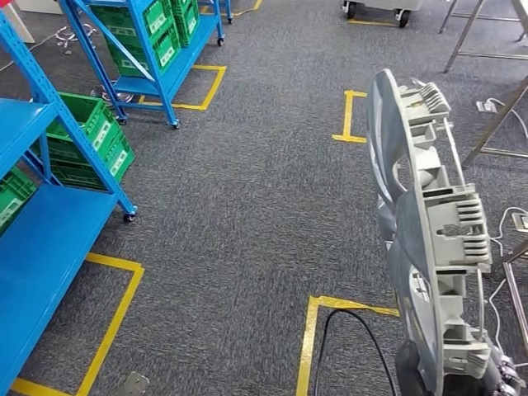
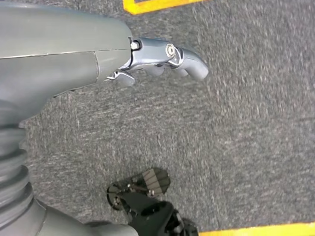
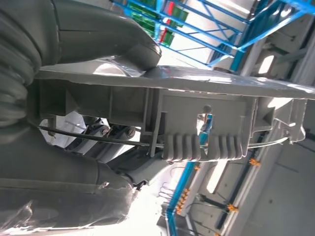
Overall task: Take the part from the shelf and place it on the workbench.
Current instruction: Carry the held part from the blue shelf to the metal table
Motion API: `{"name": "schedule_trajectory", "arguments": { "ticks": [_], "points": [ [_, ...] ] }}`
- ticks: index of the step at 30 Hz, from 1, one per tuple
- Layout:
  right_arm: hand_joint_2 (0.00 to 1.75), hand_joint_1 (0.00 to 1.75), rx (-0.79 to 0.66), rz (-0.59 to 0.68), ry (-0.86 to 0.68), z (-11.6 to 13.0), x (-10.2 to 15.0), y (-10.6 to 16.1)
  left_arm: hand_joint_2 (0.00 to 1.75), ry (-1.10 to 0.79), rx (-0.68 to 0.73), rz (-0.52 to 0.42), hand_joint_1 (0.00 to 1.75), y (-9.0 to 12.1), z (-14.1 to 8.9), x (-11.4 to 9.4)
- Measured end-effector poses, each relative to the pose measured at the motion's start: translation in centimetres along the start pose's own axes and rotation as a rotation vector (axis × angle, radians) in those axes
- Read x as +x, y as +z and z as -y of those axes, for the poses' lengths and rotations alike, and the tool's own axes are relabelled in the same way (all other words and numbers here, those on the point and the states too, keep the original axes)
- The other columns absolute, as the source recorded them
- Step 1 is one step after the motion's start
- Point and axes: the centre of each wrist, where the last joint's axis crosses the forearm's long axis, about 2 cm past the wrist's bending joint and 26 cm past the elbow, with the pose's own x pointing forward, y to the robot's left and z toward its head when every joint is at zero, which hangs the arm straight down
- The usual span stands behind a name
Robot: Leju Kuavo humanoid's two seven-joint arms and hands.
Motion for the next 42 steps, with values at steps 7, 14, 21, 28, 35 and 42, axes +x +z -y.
{"name": "schedule_trajectory", "arguments": {
  "ticks": [7,14,21,28,35,42],
  "points": [
    [1.75,1.75,-0.001,-0.002,0.006,0.1,0.1,0.1,1.75,-0.009,-0.008,-0.008,0.00,0.3,0.1,-0.4],
    [1.75,1.75,-0.003,0.003,0.014,0.2,0.1,0.0,1.75,-0.016,-0.018,-0.018,0.00,0.5,0.2,-0.7],
    [1.75,1.75,-0.003,0.005,0.023,0.4,0.0,0.0,1.75,-0.015,-0.019,-0.014,0.00,0.4,-0.1,-0.6],
    [1.75,1.75,-0.004,0.006,0.027,0.5,0.0,0.0,1.75,-0.014,-0.023,-0.015,0.00,0.4,0.0,-0.7],
    [1.75,1.75,-0.006,0.012,0.028,0.5,0.0,-0.1,1.75,-0.005,-0.034,0.005,0.00,0.1,0.0,-0.2],
    [1.75,1.75,-0.007,0.015,0.029,0.5,-0.1,-0.2,1.75,0.001,-0.042,-0.005,0.00,0.5,0.0,-0.8]
  ]
}}
